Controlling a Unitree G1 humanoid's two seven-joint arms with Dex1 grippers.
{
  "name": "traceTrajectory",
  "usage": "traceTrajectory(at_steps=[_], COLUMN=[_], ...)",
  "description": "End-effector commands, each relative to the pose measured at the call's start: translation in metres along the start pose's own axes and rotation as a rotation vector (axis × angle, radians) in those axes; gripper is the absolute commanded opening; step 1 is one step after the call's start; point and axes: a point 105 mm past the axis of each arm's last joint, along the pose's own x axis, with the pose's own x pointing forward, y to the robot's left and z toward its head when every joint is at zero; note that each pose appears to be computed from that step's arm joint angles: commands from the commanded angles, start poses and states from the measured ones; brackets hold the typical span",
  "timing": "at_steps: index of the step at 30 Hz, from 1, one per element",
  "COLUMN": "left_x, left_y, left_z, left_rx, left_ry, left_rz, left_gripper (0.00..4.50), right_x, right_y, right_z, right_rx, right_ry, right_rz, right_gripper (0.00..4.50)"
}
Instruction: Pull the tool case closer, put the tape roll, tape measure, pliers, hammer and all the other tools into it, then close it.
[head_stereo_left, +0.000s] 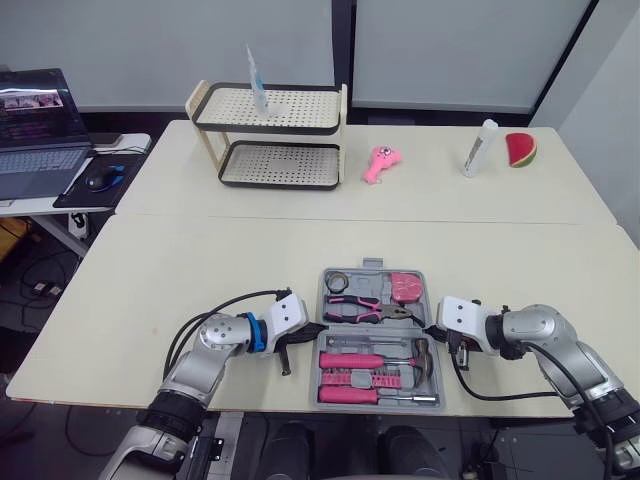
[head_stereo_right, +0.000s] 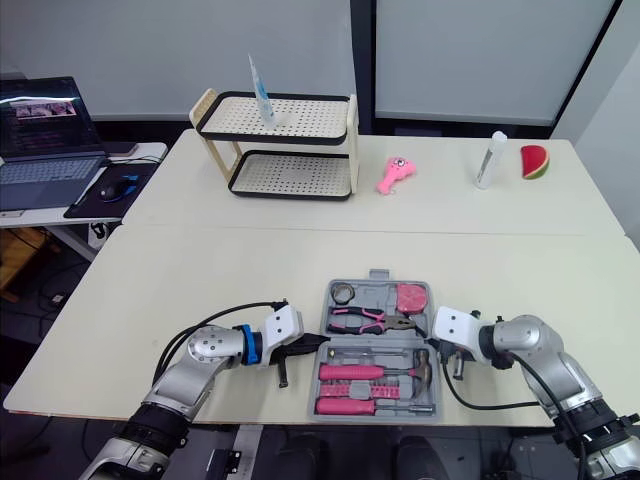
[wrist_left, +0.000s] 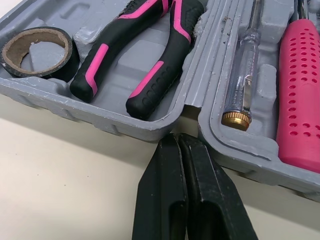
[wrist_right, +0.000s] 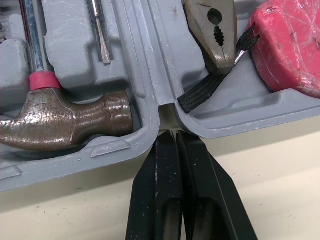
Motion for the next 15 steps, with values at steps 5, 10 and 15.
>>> traceTrajectory(at_steps=[5, 10, 15], left_x=[0.009, 0.004, -0.021], left_y=[-0.013, -0.009, 0.006], left_z=[0.01, 0.008, -0.006], left_rx=[0.03, 0.028, 0.012], left_ry=[-0.03, -0.022, 0.02], left_rz=[-0.06, -0.043, 0.034], left_gripper=[0.05, 0.05, 0.05], right_x=[0.005, 0.003, -0.016], right_y=[0.011, 0.004, -0.004], right_z=[0.015, 0.011, -0.012], right_rx=[-0.031, -0.021, 0.034], right_ry=[-0.055, -0.038, 0.043], right_rz=[0.043, 0.002, -0.051], right_gripper=[0.0, 0.0, 0.0])
